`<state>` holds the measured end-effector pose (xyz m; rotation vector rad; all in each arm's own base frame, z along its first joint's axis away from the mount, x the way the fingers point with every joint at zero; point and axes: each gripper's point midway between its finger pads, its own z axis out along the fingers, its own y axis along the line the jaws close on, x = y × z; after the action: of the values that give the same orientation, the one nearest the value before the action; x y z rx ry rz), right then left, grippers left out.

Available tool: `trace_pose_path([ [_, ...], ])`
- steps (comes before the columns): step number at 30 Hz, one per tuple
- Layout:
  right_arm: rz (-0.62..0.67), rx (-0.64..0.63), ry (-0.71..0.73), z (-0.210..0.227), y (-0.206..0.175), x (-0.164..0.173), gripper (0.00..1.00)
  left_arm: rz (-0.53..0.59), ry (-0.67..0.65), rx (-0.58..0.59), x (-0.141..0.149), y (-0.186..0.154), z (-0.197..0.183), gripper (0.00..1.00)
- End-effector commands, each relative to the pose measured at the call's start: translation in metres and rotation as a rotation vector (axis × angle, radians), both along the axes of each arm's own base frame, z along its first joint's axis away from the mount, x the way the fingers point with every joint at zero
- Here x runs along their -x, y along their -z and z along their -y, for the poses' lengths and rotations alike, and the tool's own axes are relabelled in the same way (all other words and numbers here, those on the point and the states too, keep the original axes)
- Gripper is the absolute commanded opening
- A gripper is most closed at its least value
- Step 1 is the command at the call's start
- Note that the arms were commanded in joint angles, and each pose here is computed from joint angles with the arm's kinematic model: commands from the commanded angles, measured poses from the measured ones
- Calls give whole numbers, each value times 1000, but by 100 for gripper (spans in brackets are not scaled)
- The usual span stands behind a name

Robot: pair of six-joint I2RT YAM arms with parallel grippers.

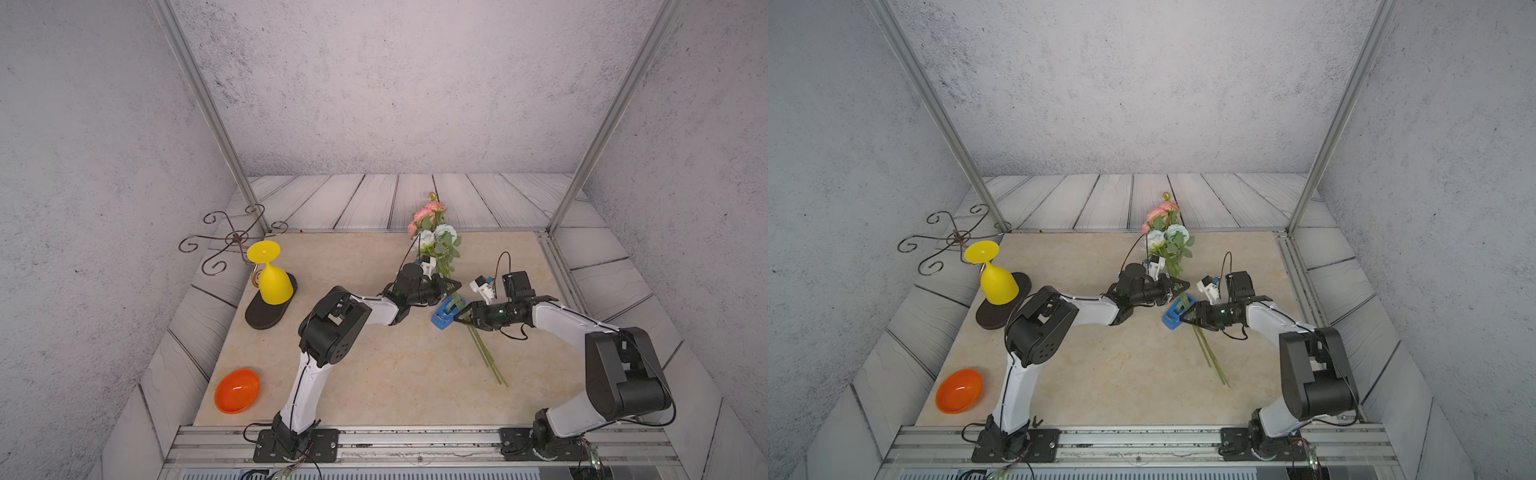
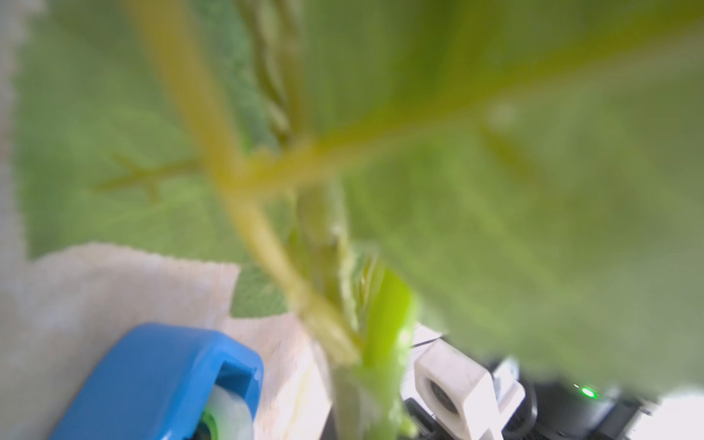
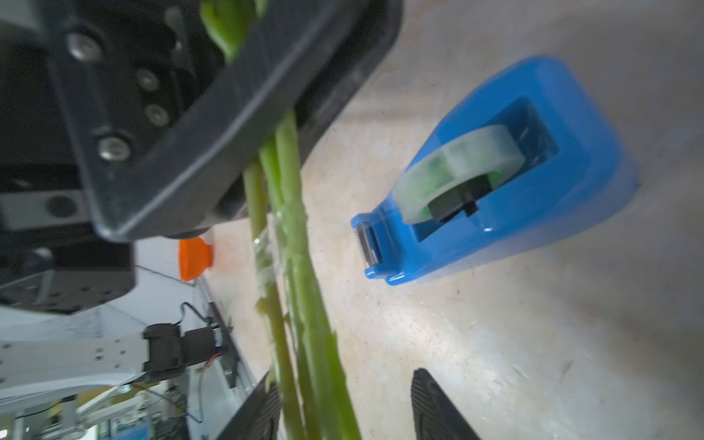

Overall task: Wrap bouquets with tape
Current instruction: Wrap the tape around the bouquet.

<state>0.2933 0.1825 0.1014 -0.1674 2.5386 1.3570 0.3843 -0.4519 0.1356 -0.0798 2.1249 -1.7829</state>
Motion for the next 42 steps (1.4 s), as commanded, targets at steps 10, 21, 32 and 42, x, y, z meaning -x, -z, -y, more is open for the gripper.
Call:
trace_pose_path([
  [10, -19, -226, -47, -21, -15, -25, 56, 182, -22, 185, -2, -40, -8, 0],
  [21, -27, 128, -33, 3, 11, -13, 0, 184, -10, 124, 5, -24, -10, 0],
  [32, 154, 584, -251, -8, 11, 0, 0, 47, 46, -66, 10, 8, -4, 45],
  [42, 258, 759, -341, -14, 16, 7, 0, -15, 57, -77, 7, 5, 0, 0],
])
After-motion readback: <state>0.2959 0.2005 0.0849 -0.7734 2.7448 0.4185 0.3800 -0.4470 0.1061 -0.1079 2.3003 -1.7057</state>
